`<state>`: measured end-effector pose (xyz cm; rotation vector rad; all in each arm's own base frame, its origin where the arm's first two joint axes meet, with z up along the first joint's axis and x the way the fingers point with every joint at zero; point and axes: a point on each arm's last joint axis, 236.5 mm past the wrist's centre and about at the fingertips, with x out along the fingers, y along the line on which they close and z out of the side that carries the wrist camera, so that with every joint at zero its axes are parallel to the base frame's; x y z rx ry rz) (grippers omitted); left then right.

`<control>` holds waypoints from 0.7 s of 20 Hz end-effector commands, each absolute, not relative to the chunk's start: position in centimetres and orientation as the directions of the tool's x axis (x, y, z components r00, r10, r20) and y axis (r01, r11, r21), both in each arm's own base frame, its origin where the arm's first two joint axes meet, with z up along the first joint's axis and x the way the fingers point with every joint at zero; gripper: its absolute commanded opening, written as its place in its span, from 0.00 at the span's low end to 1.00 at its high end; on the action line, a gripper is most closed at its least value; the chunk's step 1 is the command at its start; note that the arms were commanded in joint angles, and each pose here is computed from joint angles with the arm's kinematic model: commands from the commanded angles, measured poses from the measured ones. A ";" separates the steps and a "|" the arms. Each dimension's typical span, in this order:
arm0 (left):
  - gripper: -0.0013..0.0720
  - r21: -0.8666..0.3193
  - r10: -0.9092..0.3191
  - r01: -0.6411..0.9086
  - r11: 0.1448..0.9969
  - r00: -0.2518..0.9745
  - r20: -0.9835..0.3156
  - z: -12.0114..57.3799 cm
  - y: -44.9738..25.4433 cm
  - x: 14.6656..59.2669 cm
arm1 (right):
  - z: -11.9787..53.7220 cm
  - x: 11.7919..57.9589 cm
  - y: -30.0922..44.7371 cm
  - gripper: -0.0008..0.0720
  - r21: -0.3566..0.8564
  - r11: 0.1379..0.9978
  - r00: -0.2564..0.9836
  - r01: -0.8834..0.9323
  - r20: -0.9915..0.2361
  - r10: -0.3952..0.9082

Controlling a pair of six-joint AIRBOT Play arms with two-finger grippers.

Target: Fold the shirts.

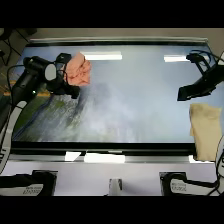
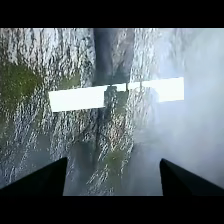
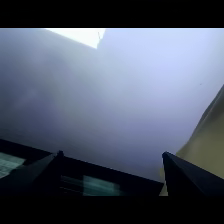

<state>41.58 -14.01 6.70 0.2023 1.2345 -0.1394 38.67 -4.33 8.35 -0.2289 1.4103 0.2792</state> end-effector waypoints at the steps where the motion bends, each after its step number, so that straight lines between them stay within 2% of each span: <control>1: 0.93 0.053 -0.036 0.204 0.978 0.408 -0.912 7.4 -15.0 43.6 | 8.9 41.5 -4.8 0.93 -0.048 0.948 0.257 -0.314 -0.966 0.037; 7: 0.93 -0.017 -0.180 0.235 0.972 0.695 -0.697 11.5 -18.6 51.1 | 11.9 48.2 -6.0 0.93 -0.180 0.950 0.540 -0.256 -0.842 -0.013; 10: 0.93 -0.010 -0.179 0.236 0.972 0.708 -0.683 11.1 -18.6 52.0 | 13.4 50.4 -6.4 0.93 -0.220 0.949 0.632 -0.225 -0.775 -0.030; 11: 0.90 -0.002 -0.167 0.228 0.974 0.706 -0.688 10.6 -18.1 52.3 | 13.6 50.7 -6.4 0.93 -0.224 0.949 0.643 -0.221 -0.765 -0.031; 12: 0.72 0.002 -0.153 0.216 0.976 0.699 -0.698 9.8 -17.5 52.6 | 13.6 50.6 -6.3 0.93 -0.223 0.949 0.641 -0.222 -0.767 -0.030; 13: 0.48 0.004 -0.138 0.200 0.980 0.692 -0.709 9.0 -16.8 53.0 | 13.4 50.4 -6.3 0.93 -0.218 0.949 0.630 -0.226 -0.776 -0.028; 14: 0.44 -0.010 -0.119 0.161 0.987 0.684 -0.720 8.0 -15.6 53.6 | 13.1 50.0 -6.2 0.94 -0.212 0.949 0.615 -0.232 -0.788 -0.025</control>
